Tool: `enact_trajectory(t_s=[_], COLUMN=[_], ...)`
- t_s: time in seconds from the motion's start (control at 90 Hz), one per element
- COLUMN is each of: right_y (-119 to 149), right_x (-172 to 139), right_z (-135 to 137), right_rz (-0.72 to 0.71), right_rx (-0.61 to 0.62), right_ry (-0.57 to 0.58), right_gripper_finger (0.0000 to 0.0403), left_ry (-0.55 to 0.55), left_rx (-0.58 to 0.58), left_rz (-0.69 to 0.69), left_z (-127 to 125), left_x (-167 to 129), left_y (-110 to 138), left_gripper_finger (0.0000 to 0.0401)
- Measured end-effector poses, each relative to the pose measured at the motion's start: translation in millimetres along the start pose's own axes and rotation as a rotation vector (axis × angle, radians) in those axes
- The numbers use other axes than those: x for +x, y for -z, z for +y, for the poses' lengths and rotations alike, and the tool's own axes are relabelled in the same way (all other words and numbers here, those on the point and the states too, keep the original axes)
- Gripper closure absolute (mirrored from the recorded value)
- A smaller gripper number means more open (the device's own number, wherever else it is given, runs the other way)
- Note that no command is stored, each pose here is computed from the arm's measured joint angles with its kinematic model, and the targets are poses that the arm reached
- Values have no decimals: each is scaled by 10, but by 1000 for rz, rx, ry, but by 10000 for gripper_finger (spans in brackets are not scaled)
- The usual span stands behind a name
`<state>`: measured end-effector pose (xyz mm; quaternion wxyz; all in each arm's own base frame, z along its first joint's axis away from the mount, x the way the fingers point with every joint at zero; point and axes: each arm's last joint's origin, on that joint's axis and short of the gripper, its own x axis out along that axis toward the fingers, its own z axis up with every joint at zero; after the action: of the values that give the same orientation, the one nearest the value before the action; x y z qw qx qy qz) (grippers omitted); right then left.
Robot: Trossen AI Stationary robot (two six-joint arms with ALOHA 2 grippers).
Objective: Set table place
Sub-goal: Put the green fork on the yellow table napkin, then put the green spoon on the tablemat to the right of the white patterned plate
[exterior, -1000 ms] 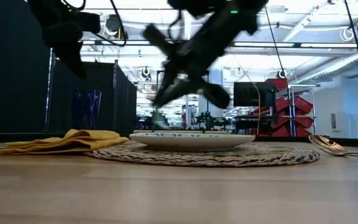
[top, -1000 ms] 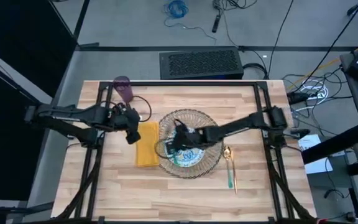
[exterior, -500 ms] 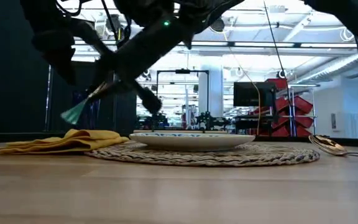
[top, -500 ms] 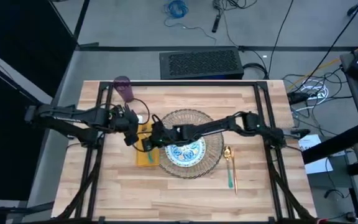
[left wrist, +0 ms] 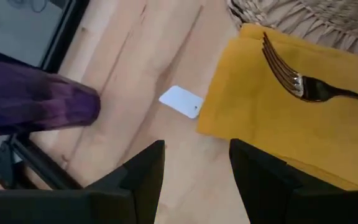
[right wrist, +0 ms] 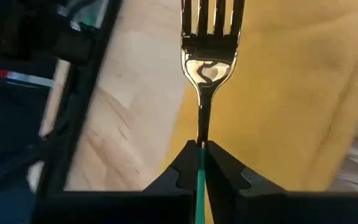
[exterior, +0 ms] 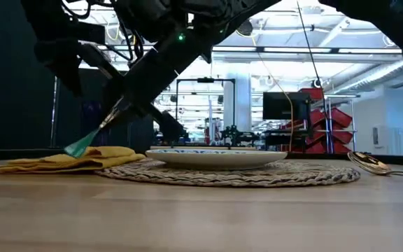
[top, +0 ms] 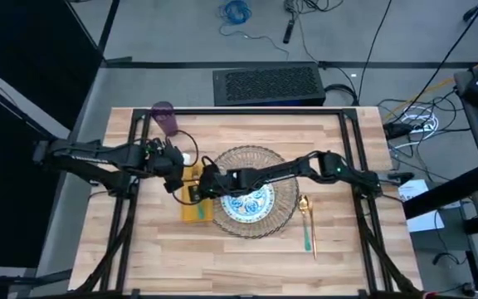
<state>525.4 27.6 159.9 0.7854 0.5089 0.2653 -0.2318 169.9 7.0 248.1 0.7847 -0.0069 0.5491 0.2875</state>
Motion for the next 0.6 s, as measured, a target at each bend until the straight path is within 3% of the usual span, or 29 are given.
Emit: enact_trajectory(t_s=[0.6], right_y=[-9], right_x=[-2], right_z=[25], right_rz=[-22], right_rx=[-67], right_ry=[-20], right_gripper_finger=[327], left_ry=[-5], left_rx=[2], left_rz=[1], left_z=[2], left_x=[0], left_y=[2], left_gripper_finger=[235])
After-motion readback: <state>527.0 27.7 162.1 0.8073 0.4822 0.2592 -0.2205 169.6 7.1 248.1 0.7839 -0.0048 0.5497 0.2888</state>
